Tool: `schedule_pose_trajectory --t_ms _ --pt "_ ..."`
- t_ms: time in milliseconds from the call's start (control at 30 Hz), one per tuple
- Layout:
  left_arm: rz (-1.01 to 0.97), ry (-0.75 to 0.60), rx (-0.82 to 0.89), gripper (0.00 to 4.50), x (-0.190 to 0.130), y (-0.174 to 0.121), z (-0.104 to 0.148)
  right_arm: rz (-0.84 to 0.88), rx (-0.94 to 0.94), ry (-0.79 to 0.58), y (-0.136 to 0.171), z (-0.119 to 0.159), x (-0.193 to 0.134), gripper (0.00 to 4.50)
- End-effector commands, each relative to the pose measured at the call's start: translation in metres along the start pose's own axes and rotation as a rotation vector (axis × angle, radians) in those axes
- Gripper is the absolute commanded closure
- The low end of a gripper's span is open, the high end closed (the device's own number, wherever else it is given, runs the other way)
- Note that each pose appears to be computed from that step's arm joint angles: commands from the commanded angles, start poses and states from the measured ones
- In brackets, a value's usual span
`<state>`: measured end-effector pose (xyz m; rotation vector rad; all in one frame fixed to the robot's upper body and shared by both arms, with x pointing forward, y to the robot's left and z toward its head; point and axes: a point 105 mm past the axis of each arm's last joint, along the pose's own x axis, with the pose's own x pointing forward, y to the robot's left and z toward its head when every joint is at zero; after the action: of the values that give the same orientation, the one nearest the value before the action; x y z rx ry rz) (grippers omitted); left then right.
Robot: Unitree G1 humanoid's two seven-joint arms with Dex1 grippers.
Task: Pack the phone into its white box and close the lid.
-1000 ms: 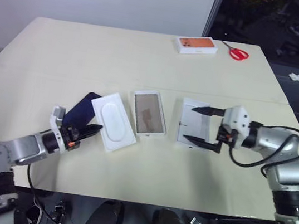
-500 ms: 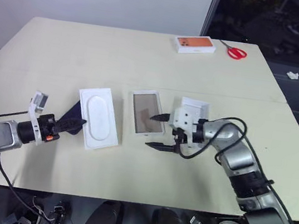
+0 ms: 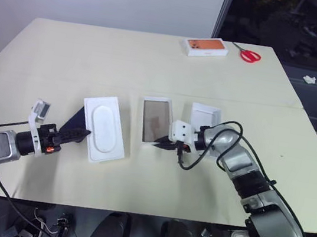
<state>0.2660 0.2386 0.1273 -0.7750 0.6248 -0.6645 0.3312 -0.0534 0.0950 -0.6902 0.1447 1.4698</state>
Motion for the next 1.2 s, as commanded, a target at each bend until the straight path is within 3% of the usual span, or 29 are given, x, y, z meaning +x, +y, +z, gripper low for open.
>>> schedule_pose_trajectory --t_ms 33,67,267,567,733,1033,1133,1200 --pt "-0.037 -0.041 0.022 4.50 -0.005 -0.009 0.009 0.013 -0.014 0.012 0.002 -0.002 0.001 4.26" --pt "-0.036 -0.055 0.027 4.50 -0.005 -0.010 0.012 0.015 -0.014 0.007 0.003 -0.001 0.002 4.46" --pt "-0.053 -0.211 0.058 4.50 -0.008 -0.014 0.039 0.022 -0.020 -0.014 0.008 0.006 0.004 4.46" --pt "-0.075 -0.153 0.044 4.50 0.011 -0.018 0.026 -0.059 0.028 -0.023 0.003 0.024 0.009 4.46" --pt "-0.135 -0.062 0.022 4.50 0.021 -0.028 0.014 -0.004 0.063 -0.029 0.024 0.026 0.008 4.46" --pt "-0.131 -0.045 0.030 4.50 0.024 -0.028 0.025 0.002 0.117 -0.048 0.030 0.032 0.005 4.46" --pt "-0.132 -0.044 0.038 4.50 0.028 -0.028 0.025 0.000 0.155 -0.075 0.029 0.037 0.008 3.59" --pt "-0.130 -0.033 0.038 4.50 0.031 -0.027 0.023 0.002 0.152 -0.074 0.029 0.036 0.005 2.65"
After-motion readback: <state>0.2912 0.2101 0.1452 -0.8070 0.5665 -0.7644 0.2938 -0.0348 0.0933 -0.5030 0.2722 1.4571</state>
